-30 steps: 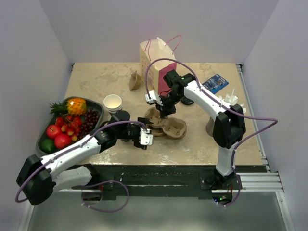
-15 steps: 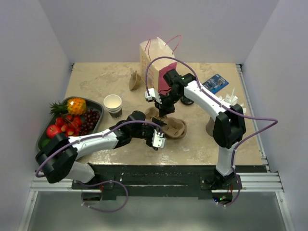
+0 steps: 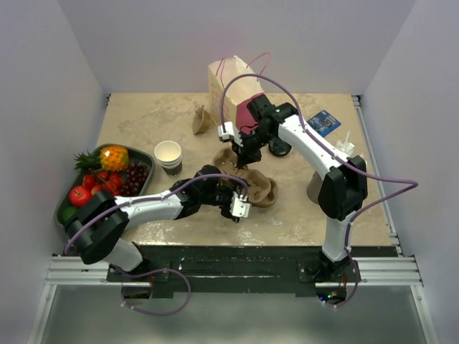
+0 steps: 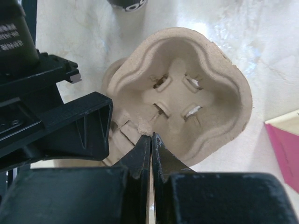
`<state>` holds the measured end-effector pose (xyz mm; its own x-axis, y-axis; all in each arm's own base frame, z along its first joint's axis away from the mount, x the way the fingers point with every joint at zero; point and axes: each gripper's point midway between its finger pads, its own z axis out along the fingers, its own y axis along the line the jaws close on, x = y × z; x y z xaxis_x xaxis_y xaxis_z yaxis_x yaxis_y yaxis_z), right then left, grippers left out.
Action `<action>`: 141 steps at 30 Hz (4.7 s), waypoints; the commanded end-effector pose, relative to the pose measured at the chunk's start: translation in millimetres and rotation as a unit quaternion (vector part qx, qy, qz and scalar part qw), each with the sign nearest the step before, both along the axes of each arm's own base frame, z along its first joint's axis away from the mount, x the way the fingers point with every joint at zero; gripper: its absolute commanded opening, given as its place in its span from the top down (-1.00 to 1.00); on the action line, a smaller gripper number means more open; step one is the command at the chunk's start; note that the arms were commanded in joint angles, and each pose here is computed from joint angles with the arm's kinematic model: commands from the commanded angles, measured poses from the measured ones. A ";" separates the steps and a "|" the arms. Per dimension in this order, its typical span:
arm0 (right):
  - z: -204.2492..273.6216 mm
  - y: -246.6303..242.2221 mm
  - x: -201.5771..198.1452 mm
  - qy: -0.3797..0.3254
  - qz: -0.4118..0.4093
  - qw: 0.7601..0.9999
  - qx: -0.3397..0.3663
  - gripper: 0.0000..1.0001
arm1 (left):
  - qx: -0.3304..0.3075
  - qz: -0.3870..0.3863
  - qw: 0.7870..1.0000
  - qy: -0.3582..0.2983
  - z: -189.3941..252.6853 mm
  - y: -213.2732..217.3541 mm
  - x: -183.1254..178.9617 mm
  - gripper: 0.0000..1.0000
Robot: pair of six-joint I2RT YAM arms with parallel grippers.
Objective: Pack the takeout coffee
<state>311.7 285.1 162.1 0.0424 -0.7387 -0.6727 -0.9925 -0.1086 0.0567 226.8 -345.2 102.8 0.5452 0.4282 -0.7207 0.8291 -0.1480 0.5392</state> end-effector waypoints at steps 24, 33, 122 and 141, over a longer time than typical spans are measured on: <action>91.4 -11.6 -11.3 0.054 -0.020 0.996 0.073 1.00 | -0.045 0.034 0.997 0.054 -2.2 -19.5 7.8 -0.74; 82.4 -25.0 -33.6 0.083 -0.037 0.994 0.055 1.00 | -0.053 0.049 0.996 0.049 11.9 -18.3 13.3 -0.76; 119.8 115.2 164.9 -0.129 -0.288 0.911 0.264 -0.26 | -0.301 0.549 0.779 0.040 278.5 285.4 148.8 -0.86; 47.0 -11.4 -17.1 -0.068 -0.227 0.968 0.080 -0.45 | -0.162 0.347 0.921 0.065 184.1 187.2 87.8 -0.85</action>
